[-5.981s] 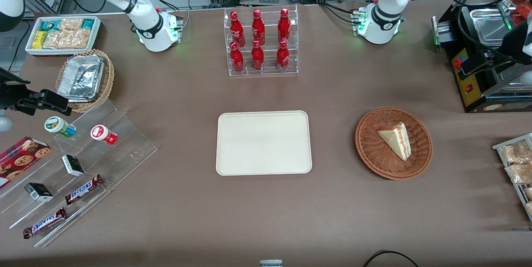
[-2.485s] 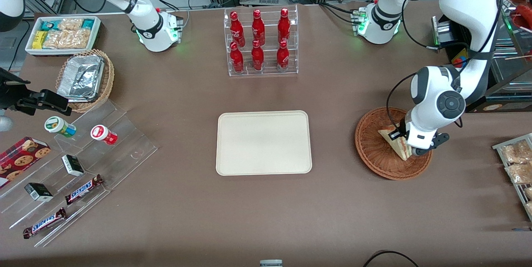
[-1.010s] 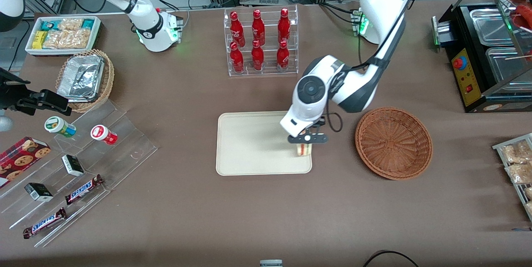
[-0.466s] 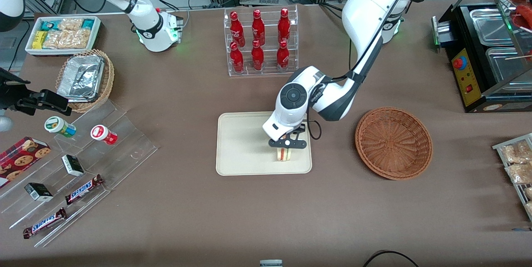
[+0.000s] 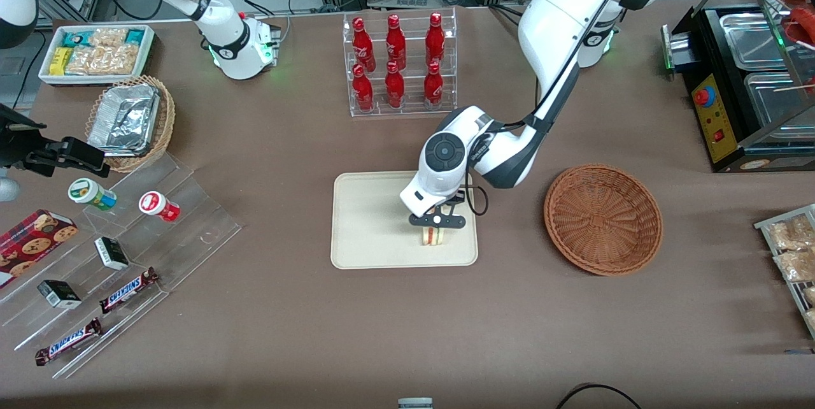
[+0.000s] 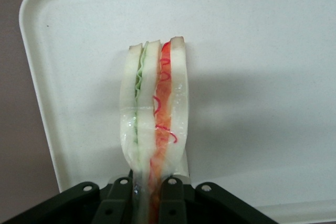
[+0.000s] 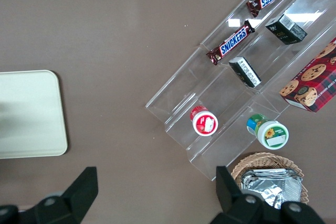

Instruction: Place sandwich from basket to tray

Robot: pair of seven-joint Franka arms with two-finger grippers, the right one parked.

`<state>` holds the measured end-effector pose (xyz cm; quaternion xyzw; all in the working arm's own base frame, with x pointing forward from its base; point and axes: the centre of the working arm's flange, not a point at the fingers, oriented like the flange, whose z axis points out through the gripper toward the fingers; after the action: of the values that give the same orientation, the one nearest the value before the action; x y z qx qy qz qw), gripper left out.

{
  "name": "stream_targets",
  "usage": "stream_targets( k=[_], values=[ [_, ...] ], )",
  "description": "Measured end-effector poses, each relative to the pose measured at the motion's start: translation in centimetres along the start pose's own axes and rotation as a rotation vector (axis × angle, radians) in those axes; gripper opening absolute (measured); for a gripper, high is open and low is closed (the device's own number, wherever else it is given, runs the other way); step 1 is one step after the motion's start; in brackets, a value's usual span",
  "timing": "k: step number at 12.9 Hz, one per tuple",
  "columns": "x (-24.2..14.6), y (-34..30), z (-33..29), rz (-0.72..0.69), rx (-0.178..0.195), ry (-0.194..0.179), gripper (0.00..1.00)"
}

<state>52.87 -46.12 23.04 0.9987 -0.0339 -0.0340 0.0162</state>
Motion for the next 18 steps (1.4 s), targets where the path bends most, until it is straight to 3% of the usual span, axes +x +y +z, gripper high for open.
stream_targets(
  k=[2,5,9,12,16,18],
  values=[
    [0.1,0.1,-0.1,0.0,-0.002,0.002,0.22],
    [0.0,0.5,-0.3,0.004,-0.006,0.006,0.52],
    [1.1,1.4,-2.8,-0.003,-0.04,0.05,0.98],
    [1.8,1.5,-4.7,-0.008,-0.055,0.075,1.0],
    [3.1,-1.0,-9.2,-0.059,-0.023,0.052,1.0],
    [5.0,-4.1,-12.5,-0.141,-0.081,0.048,1.0]
  ],
)
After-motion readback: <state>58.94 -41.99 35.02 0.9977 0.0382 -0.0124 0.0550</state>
